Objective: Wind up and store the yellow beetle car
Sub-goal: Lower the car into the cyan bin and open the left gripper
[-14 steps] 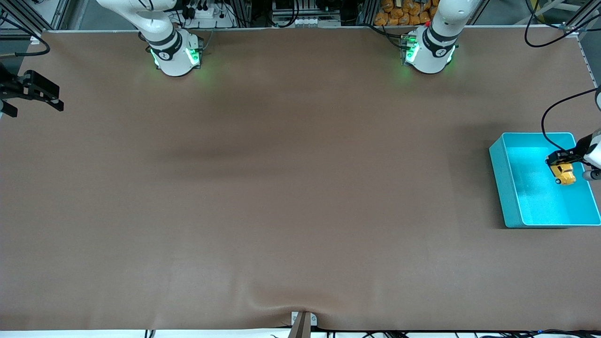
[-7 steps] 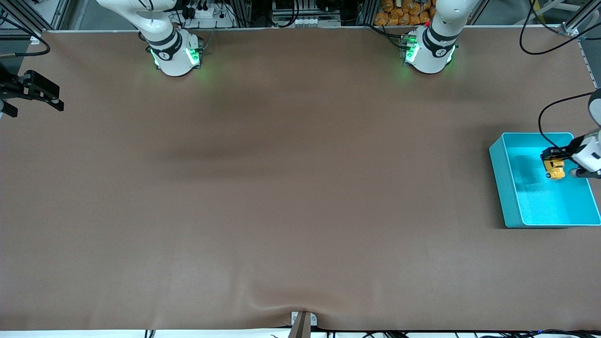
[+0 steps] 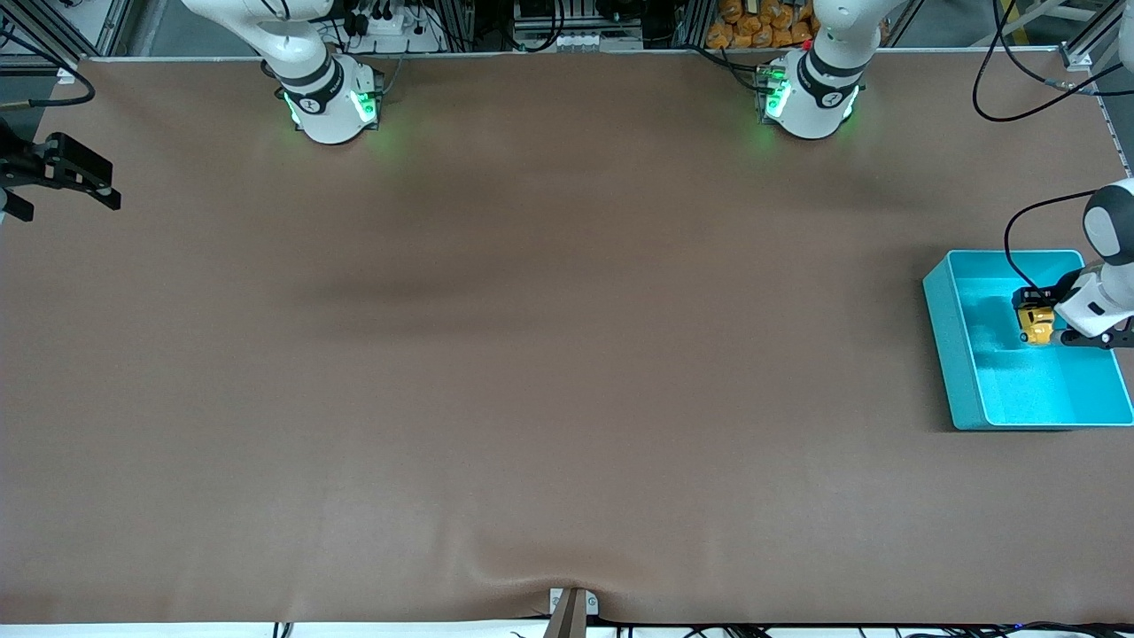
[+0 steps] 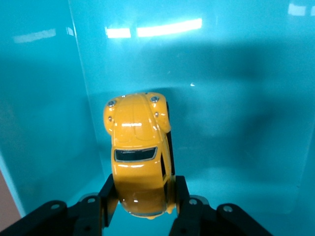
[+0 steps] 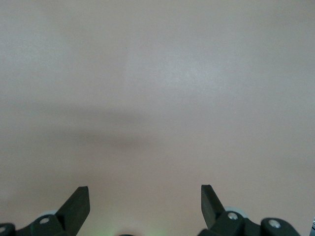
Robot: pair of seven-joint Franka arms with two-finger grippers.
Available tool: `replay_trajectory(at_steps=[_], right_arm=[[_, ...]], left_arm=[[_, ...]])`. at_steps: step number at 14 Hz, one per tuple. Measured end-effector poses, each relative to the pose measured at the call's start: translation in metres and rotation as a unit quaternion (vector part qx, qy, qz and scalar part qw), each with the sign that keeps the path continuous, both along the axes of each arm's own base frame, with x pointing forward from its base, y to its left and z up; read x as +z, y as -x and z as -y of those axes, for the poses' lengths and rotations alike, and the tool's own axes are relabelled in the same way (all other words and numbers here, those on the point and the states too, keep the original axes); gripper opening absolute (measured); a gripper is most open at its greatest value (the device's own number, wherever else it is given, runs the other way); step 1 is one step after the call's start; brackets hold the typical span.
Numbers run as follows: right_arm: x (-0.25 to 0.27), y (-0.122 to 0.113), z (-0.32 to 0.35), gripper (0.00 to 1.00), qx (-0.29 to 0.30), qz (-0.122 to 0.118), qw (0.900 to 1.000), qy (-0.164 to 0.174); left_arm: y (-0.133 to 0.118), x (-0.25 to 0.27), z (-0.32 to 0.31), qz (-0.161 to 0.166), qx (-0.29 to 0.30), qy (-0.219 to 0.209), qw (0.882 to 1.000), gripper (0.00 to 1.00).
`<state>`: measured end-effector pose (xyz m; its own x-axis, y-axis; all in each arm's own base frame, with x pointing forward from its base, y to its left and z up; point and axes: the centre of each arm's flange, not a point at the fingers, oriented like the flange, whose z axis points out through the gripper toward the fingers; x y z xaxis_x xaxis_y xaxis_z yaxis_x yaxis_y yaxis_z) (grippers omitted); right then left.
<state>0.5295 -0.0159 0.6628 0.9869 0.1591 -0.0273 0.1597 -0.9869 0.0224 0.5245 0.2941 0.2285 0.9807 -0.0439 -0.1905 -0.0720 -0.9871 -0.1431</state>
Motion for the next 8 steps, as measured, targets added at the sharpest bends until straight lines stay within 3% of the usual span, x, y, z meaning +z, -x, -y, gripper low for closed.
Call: replay_trajectory(at_steps=[8], right_arm=[[0.0, 0.0, 0.0, 1.0, 0.0, 0.0, 1.0, 0.0]], left_arm=[[-0.003, -0.017, 0.007, -0.008, -0.022, -0.007, 1.0, 0.51]])
